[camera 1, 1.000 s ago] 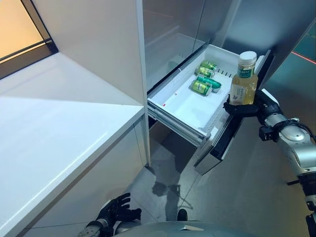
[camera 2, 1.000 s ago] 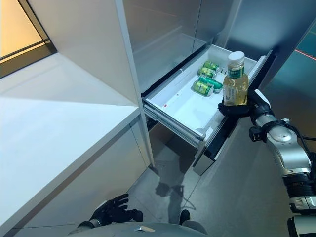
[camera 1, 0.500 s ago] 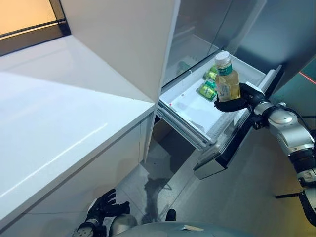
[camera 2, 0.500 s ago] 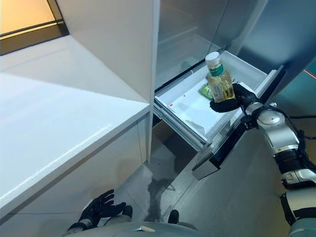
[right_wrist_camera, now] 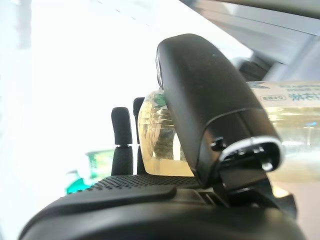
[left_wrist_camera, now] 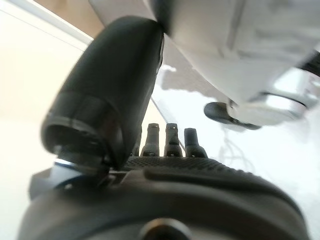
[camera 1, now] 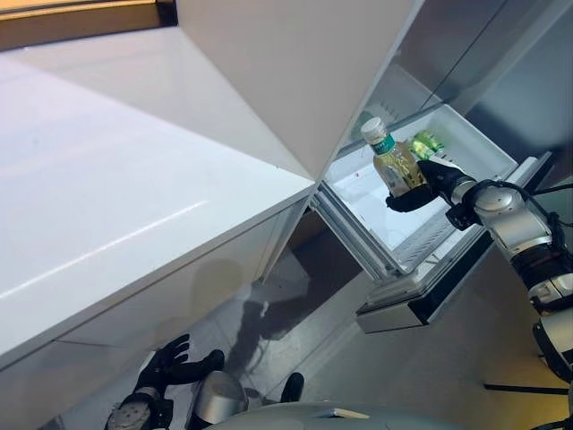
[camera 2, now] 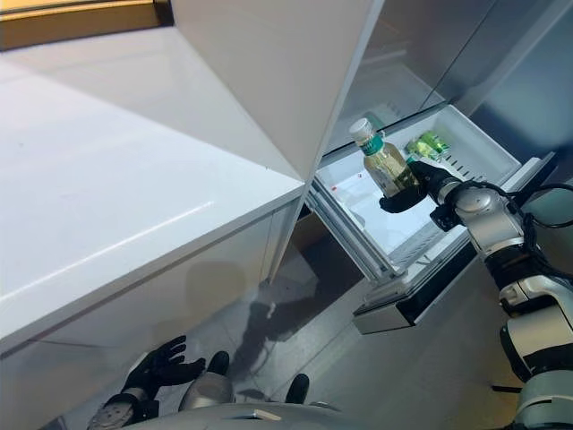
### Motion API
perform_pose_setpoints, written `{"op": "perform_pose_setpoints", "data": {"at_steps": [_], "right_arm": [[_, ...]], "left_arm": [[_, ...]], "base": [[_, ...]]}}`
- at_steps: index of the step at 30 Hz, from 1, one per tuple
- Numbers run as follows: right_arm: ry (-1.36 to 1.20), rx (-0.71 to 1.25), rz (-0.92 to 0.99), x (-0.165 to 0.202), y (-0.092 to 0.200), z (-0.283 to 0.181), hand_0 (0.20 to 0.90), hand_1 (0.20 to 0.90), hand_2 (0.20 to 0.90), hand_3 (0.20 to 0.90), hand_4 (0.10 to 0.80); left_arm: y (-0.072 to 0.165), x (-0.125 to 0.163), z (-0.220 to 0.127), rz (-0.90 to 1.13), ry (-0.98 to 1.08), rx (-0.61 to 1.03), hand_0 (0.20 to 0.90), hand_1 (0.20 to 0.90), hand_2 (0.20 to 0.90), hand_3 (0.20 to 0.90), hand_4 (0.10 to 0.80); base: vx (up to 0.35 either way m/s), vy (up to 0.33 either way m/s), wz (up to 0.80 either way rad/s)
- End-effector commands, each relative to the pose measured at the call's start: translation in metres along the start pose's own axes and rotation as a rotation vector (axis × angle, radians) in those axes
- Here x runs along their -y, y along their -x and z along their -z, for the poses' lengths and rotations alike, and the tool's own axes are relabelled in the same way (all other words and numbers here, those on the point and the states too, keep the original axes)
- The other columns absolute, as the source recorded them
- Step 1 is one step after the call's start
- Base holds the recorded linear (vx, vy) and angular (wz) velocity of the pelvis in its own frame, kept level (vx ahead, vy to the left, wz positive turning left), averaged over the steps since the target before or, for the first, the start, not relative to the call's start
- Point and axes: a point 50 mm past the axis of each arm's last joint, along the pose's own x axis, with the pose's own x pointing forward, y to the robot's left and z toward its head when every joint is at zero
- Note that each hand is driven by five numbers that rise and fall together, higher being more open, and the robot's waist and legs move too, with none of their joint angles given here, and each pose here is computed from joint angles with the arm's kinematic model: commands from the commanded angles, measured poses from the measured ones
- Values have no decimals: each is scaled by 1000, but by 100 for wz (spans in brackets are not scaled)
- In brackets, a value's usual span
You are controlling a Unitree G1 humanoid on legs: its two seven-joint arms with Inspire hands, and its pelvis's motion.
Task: Put drinks into fridge and close the fridge
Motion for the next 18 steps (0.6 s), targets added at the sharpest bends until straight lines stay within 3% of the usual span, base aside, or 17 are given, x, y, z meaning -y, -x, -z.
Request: {"op": "perform_pose_setpoints", "data": {"at_steps": [1,18], "right_arm": [[45,104,245,79,29,-57,300,300,300,200,100],[-26,-225,154,80,17,1,300,300,300,200,100]], "left_arm": [[1,-2,-7,9,-42,39,900,900,900,900,800],[-4,-1,-25,5,-52,68,900,900,900,900,800]], "base": [[-46,-42,8],[-21,-10,3]]}}
